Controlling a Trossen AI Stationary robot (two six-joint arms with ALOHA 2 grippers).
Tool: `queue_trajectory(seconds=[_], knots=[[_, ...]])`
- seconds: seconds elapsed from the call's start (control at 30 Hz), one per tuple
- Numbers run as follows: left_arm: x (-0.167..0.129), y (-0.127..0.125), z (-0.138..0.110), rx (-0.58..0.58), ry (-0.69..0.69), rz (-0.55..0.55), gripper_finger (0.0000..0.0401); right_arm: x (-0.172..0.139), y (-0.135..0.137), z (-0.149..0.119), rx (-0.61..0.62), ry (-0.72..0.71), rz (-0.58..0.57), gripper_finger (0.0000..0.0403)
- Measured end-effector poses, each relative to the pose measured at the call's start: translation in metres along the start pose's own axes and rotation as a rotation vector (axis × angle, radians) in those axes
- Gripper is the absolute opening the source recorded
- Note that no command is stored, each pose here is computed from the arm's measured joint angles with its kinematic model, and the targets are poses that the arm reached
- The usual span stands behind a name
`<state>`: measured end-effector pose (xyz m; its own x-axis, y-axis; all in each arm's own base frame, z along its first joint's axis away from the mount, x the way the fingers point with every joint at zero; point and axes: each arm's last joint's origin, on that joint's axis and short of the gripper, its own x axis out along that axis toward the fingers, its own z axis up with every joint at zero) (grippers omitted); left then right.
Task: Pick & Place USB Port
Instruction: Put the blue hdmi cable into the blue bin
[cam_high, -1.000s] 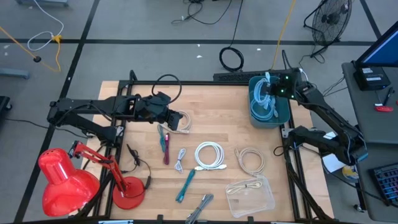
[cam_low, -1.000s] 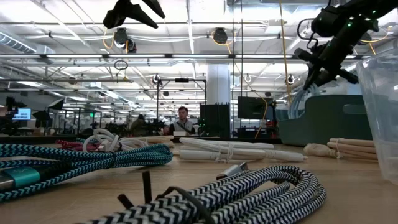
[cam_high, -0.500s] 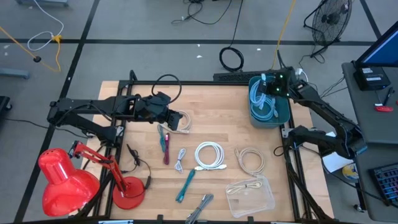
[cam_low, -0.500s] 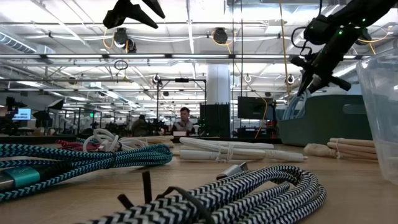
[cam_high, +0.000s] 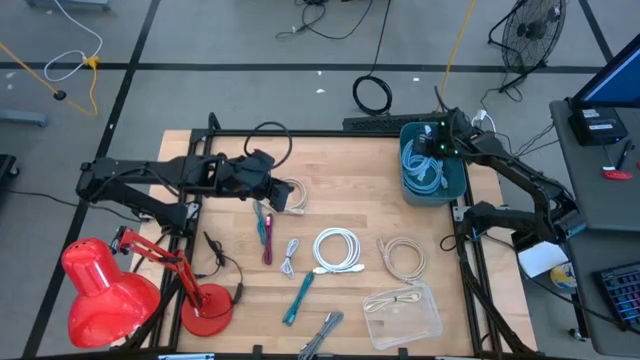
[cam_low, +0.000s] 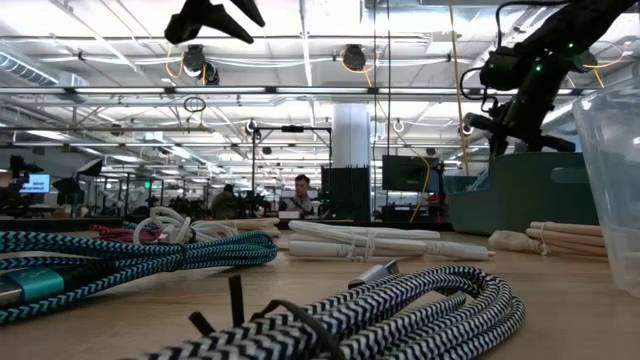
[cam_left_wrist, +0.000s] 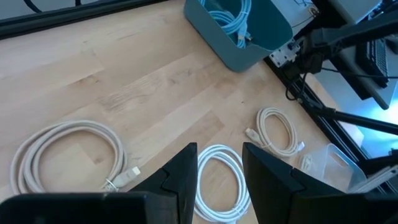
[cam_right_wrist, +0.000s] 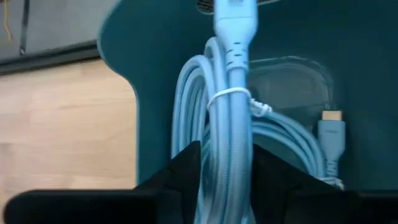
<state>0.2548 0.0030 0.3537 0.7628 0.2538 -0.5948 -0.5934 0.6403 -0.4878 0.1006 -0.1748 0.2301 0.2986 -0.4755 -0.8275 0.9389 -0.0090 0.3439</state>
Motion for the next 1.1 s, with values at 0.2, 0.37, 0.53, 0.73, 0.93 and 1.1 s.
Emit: queue_trajectory(seconds=[0.2, 0.37, 0.53, 0.73, 0.93, 1.1], knots=[[-0.0003, -0.0007, -0.0007, 0.003, -0.004, 0.002, 0.0129, 0.0002, -0.0009, -0.0014, -0.039, 0.017, -0.008, 0.0125], [-0.0003, -0.0006, -0.0006, 0.002, -0.006, 0.003, 0.0129, 0.0001, -0.002, -0.0041, -0.084, 0.053, -0.006, 0.0127], [-0.0003, -0.0006, -0.0005, 0.002, -0.006, 0.003, 0.0129, 0.0, -0.0025, -0.0051, -0.093, 0.066, -0.007, 0.0136], [-0.0007, -0.0018, -0.0018, 0.006, -0.003, -0.002, 0.0129, -0.0001, -0.0036, -0.0068, -0.11, 0.085, -0.015, 0.0169], [-0.0019, -0.0046, -0.005, 0.017, -0.001, -0.008, 0.0129, -0.0002, -0.0035, -0.0066, -0.107, 0.083, -0.014, 0.0221], [-0.0024, -0.0056, -0.0061, 0.022, -0.003, -0.008, 0.0129, -0.0002, -0.0035, -0.0067, -0.107, 0.083, -0.014, 0.026]])
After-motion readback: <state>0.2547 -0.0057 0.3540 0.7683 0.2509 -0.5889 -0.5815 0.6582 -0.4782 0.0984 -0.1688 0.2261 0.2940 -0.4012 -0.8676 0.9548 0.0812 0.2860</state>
